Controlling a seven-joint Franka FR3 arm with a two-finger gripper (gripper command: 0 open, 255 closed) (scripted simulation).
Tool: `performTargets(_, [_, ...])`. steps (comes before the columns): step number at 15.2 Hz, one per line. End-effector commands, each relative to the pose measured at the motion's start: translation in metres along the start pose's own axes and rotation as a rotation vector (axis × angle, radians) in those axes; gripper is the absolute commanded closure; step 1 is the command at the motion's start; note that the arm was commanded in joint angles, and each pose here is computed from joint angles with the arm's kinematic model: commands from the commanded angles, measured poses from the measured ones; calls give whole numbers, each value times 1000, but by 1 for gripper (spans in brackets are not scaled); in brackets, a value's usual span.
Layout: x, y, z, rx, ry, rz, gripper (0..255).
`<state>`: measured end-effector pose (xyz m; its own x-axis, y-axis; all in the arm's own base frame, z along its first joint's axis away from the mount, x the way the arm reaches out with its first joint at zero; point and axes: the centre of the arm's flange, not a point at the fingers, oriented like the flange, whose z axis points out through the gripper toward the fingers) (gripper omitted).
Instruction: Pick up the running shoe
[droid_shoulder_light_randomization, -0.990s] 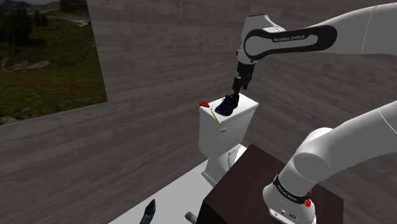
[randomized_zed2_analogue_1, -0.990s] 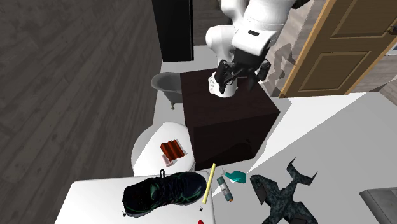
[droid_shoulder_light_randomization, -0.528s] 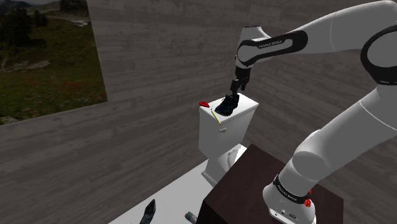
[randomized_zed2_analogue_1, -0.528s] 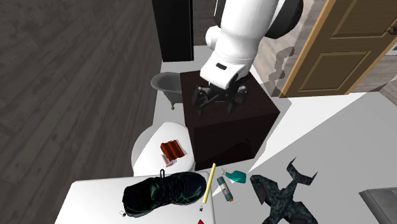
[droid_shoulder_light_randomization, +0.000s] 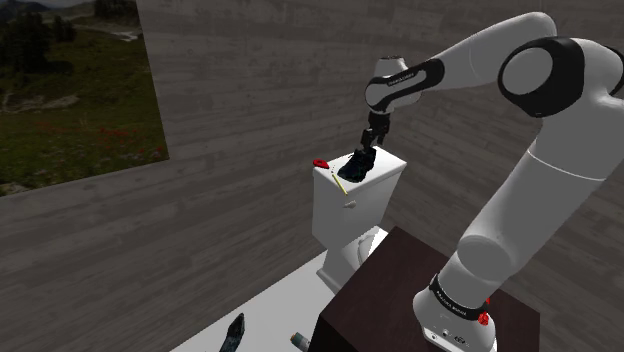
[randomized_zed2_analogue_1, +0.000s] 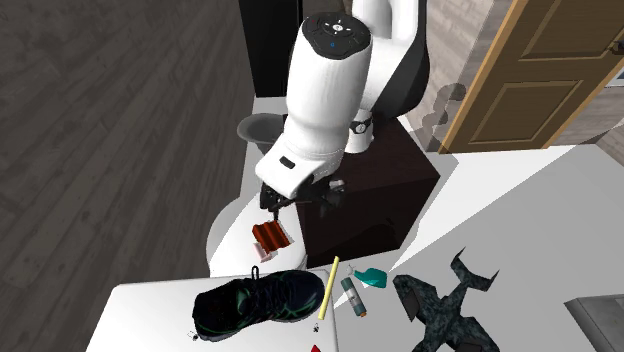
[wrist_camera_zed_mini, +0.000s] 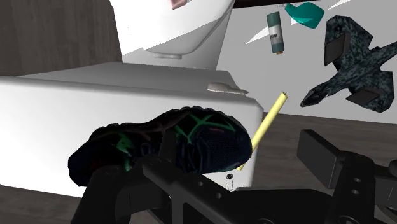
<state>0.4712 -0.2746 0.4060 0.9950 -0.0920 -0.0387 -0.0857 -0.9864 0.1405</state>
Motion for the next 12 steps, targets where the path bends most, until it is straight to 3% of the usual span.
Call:
performTargets(1, [11,15,15,-3,1,15,0])
performTargets(9, [53,90,74,-12,3,74,0])
performTargets(12, [55,91,85,-13,3,75,0])
